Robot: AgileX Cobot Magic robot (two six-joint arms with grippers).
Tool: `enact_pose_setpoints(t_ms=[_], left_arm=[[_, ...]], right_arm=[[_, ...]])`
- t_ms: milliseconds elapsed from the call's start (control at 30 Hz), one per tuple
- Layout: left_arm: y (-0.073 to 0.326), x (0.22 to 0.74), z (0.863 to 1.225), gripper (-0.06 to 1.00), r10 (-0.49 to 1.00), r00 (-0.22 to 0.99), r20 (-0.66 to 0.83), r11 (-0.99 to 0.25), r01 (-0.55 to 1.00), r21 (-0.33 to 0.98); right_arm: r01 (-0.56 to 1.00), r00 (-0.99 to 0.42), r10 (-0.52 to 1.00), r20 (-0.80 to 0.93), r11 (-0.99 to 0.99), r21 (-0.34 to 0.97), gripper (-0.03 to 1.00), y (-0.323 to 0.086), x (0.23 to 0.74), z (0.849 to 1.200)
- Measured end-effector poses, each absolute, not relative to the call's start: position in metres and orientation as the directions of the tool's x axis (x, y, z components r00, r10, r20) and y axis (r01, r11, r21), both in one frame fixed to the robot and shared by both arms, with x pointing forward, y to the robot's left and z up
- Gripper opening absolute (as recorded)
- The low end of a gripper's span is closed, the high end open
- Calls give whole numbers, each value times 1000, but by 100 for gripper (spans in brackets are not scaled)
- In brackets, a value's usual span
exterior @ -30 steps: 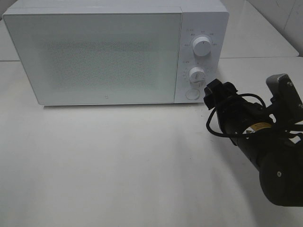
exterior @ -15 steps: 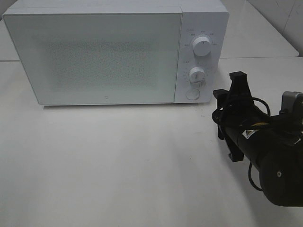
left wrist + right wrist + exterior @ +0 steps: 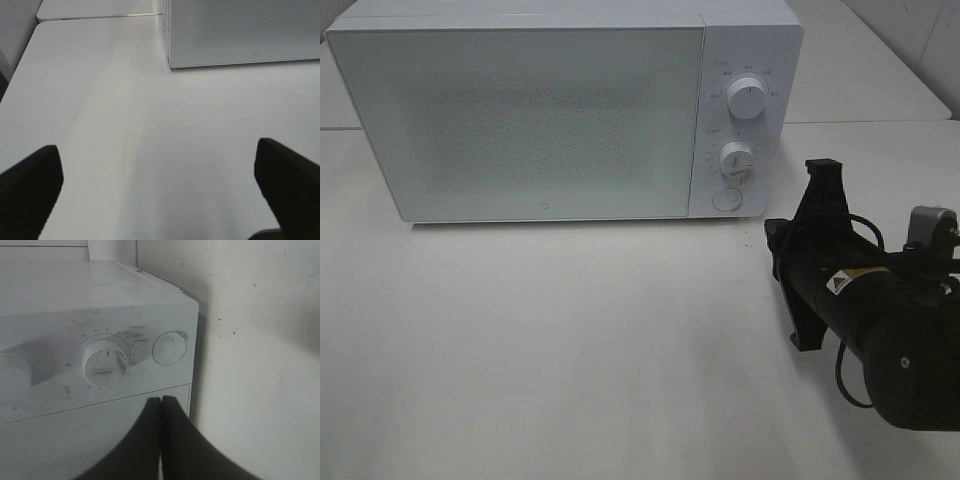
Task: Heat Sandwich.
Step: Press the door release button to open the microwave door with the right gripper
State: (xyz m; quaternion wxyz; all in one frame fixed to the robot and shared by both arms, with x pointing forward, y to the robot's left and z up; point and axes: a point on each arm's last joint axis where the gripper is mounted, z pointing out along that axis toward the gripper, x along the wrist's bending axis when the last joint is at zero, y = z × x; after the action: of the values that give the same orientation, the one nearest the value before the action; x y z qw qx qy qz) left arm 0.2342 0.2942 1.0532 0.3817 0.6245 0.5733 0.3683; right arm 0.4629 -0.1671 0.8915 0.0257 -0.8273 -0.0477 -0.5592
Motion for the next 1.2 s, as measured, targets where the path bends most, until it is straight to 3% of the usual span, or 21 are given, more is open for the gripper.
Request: enact_pose_setpoints(t_ms=[400, 1200], left_arm=[[294, 234, 1053, 99, 997, 71, 22, -51, 435, 899], [294, 234, 1053, 99, 997, 71, 22, -51, 435, 899]], right_arm=[[138, 402, 60, 914, -990, 4, 1, -163, 498, 897], [81, 449, 10, 893, -996, -30, 1, -140, 565, 850]])
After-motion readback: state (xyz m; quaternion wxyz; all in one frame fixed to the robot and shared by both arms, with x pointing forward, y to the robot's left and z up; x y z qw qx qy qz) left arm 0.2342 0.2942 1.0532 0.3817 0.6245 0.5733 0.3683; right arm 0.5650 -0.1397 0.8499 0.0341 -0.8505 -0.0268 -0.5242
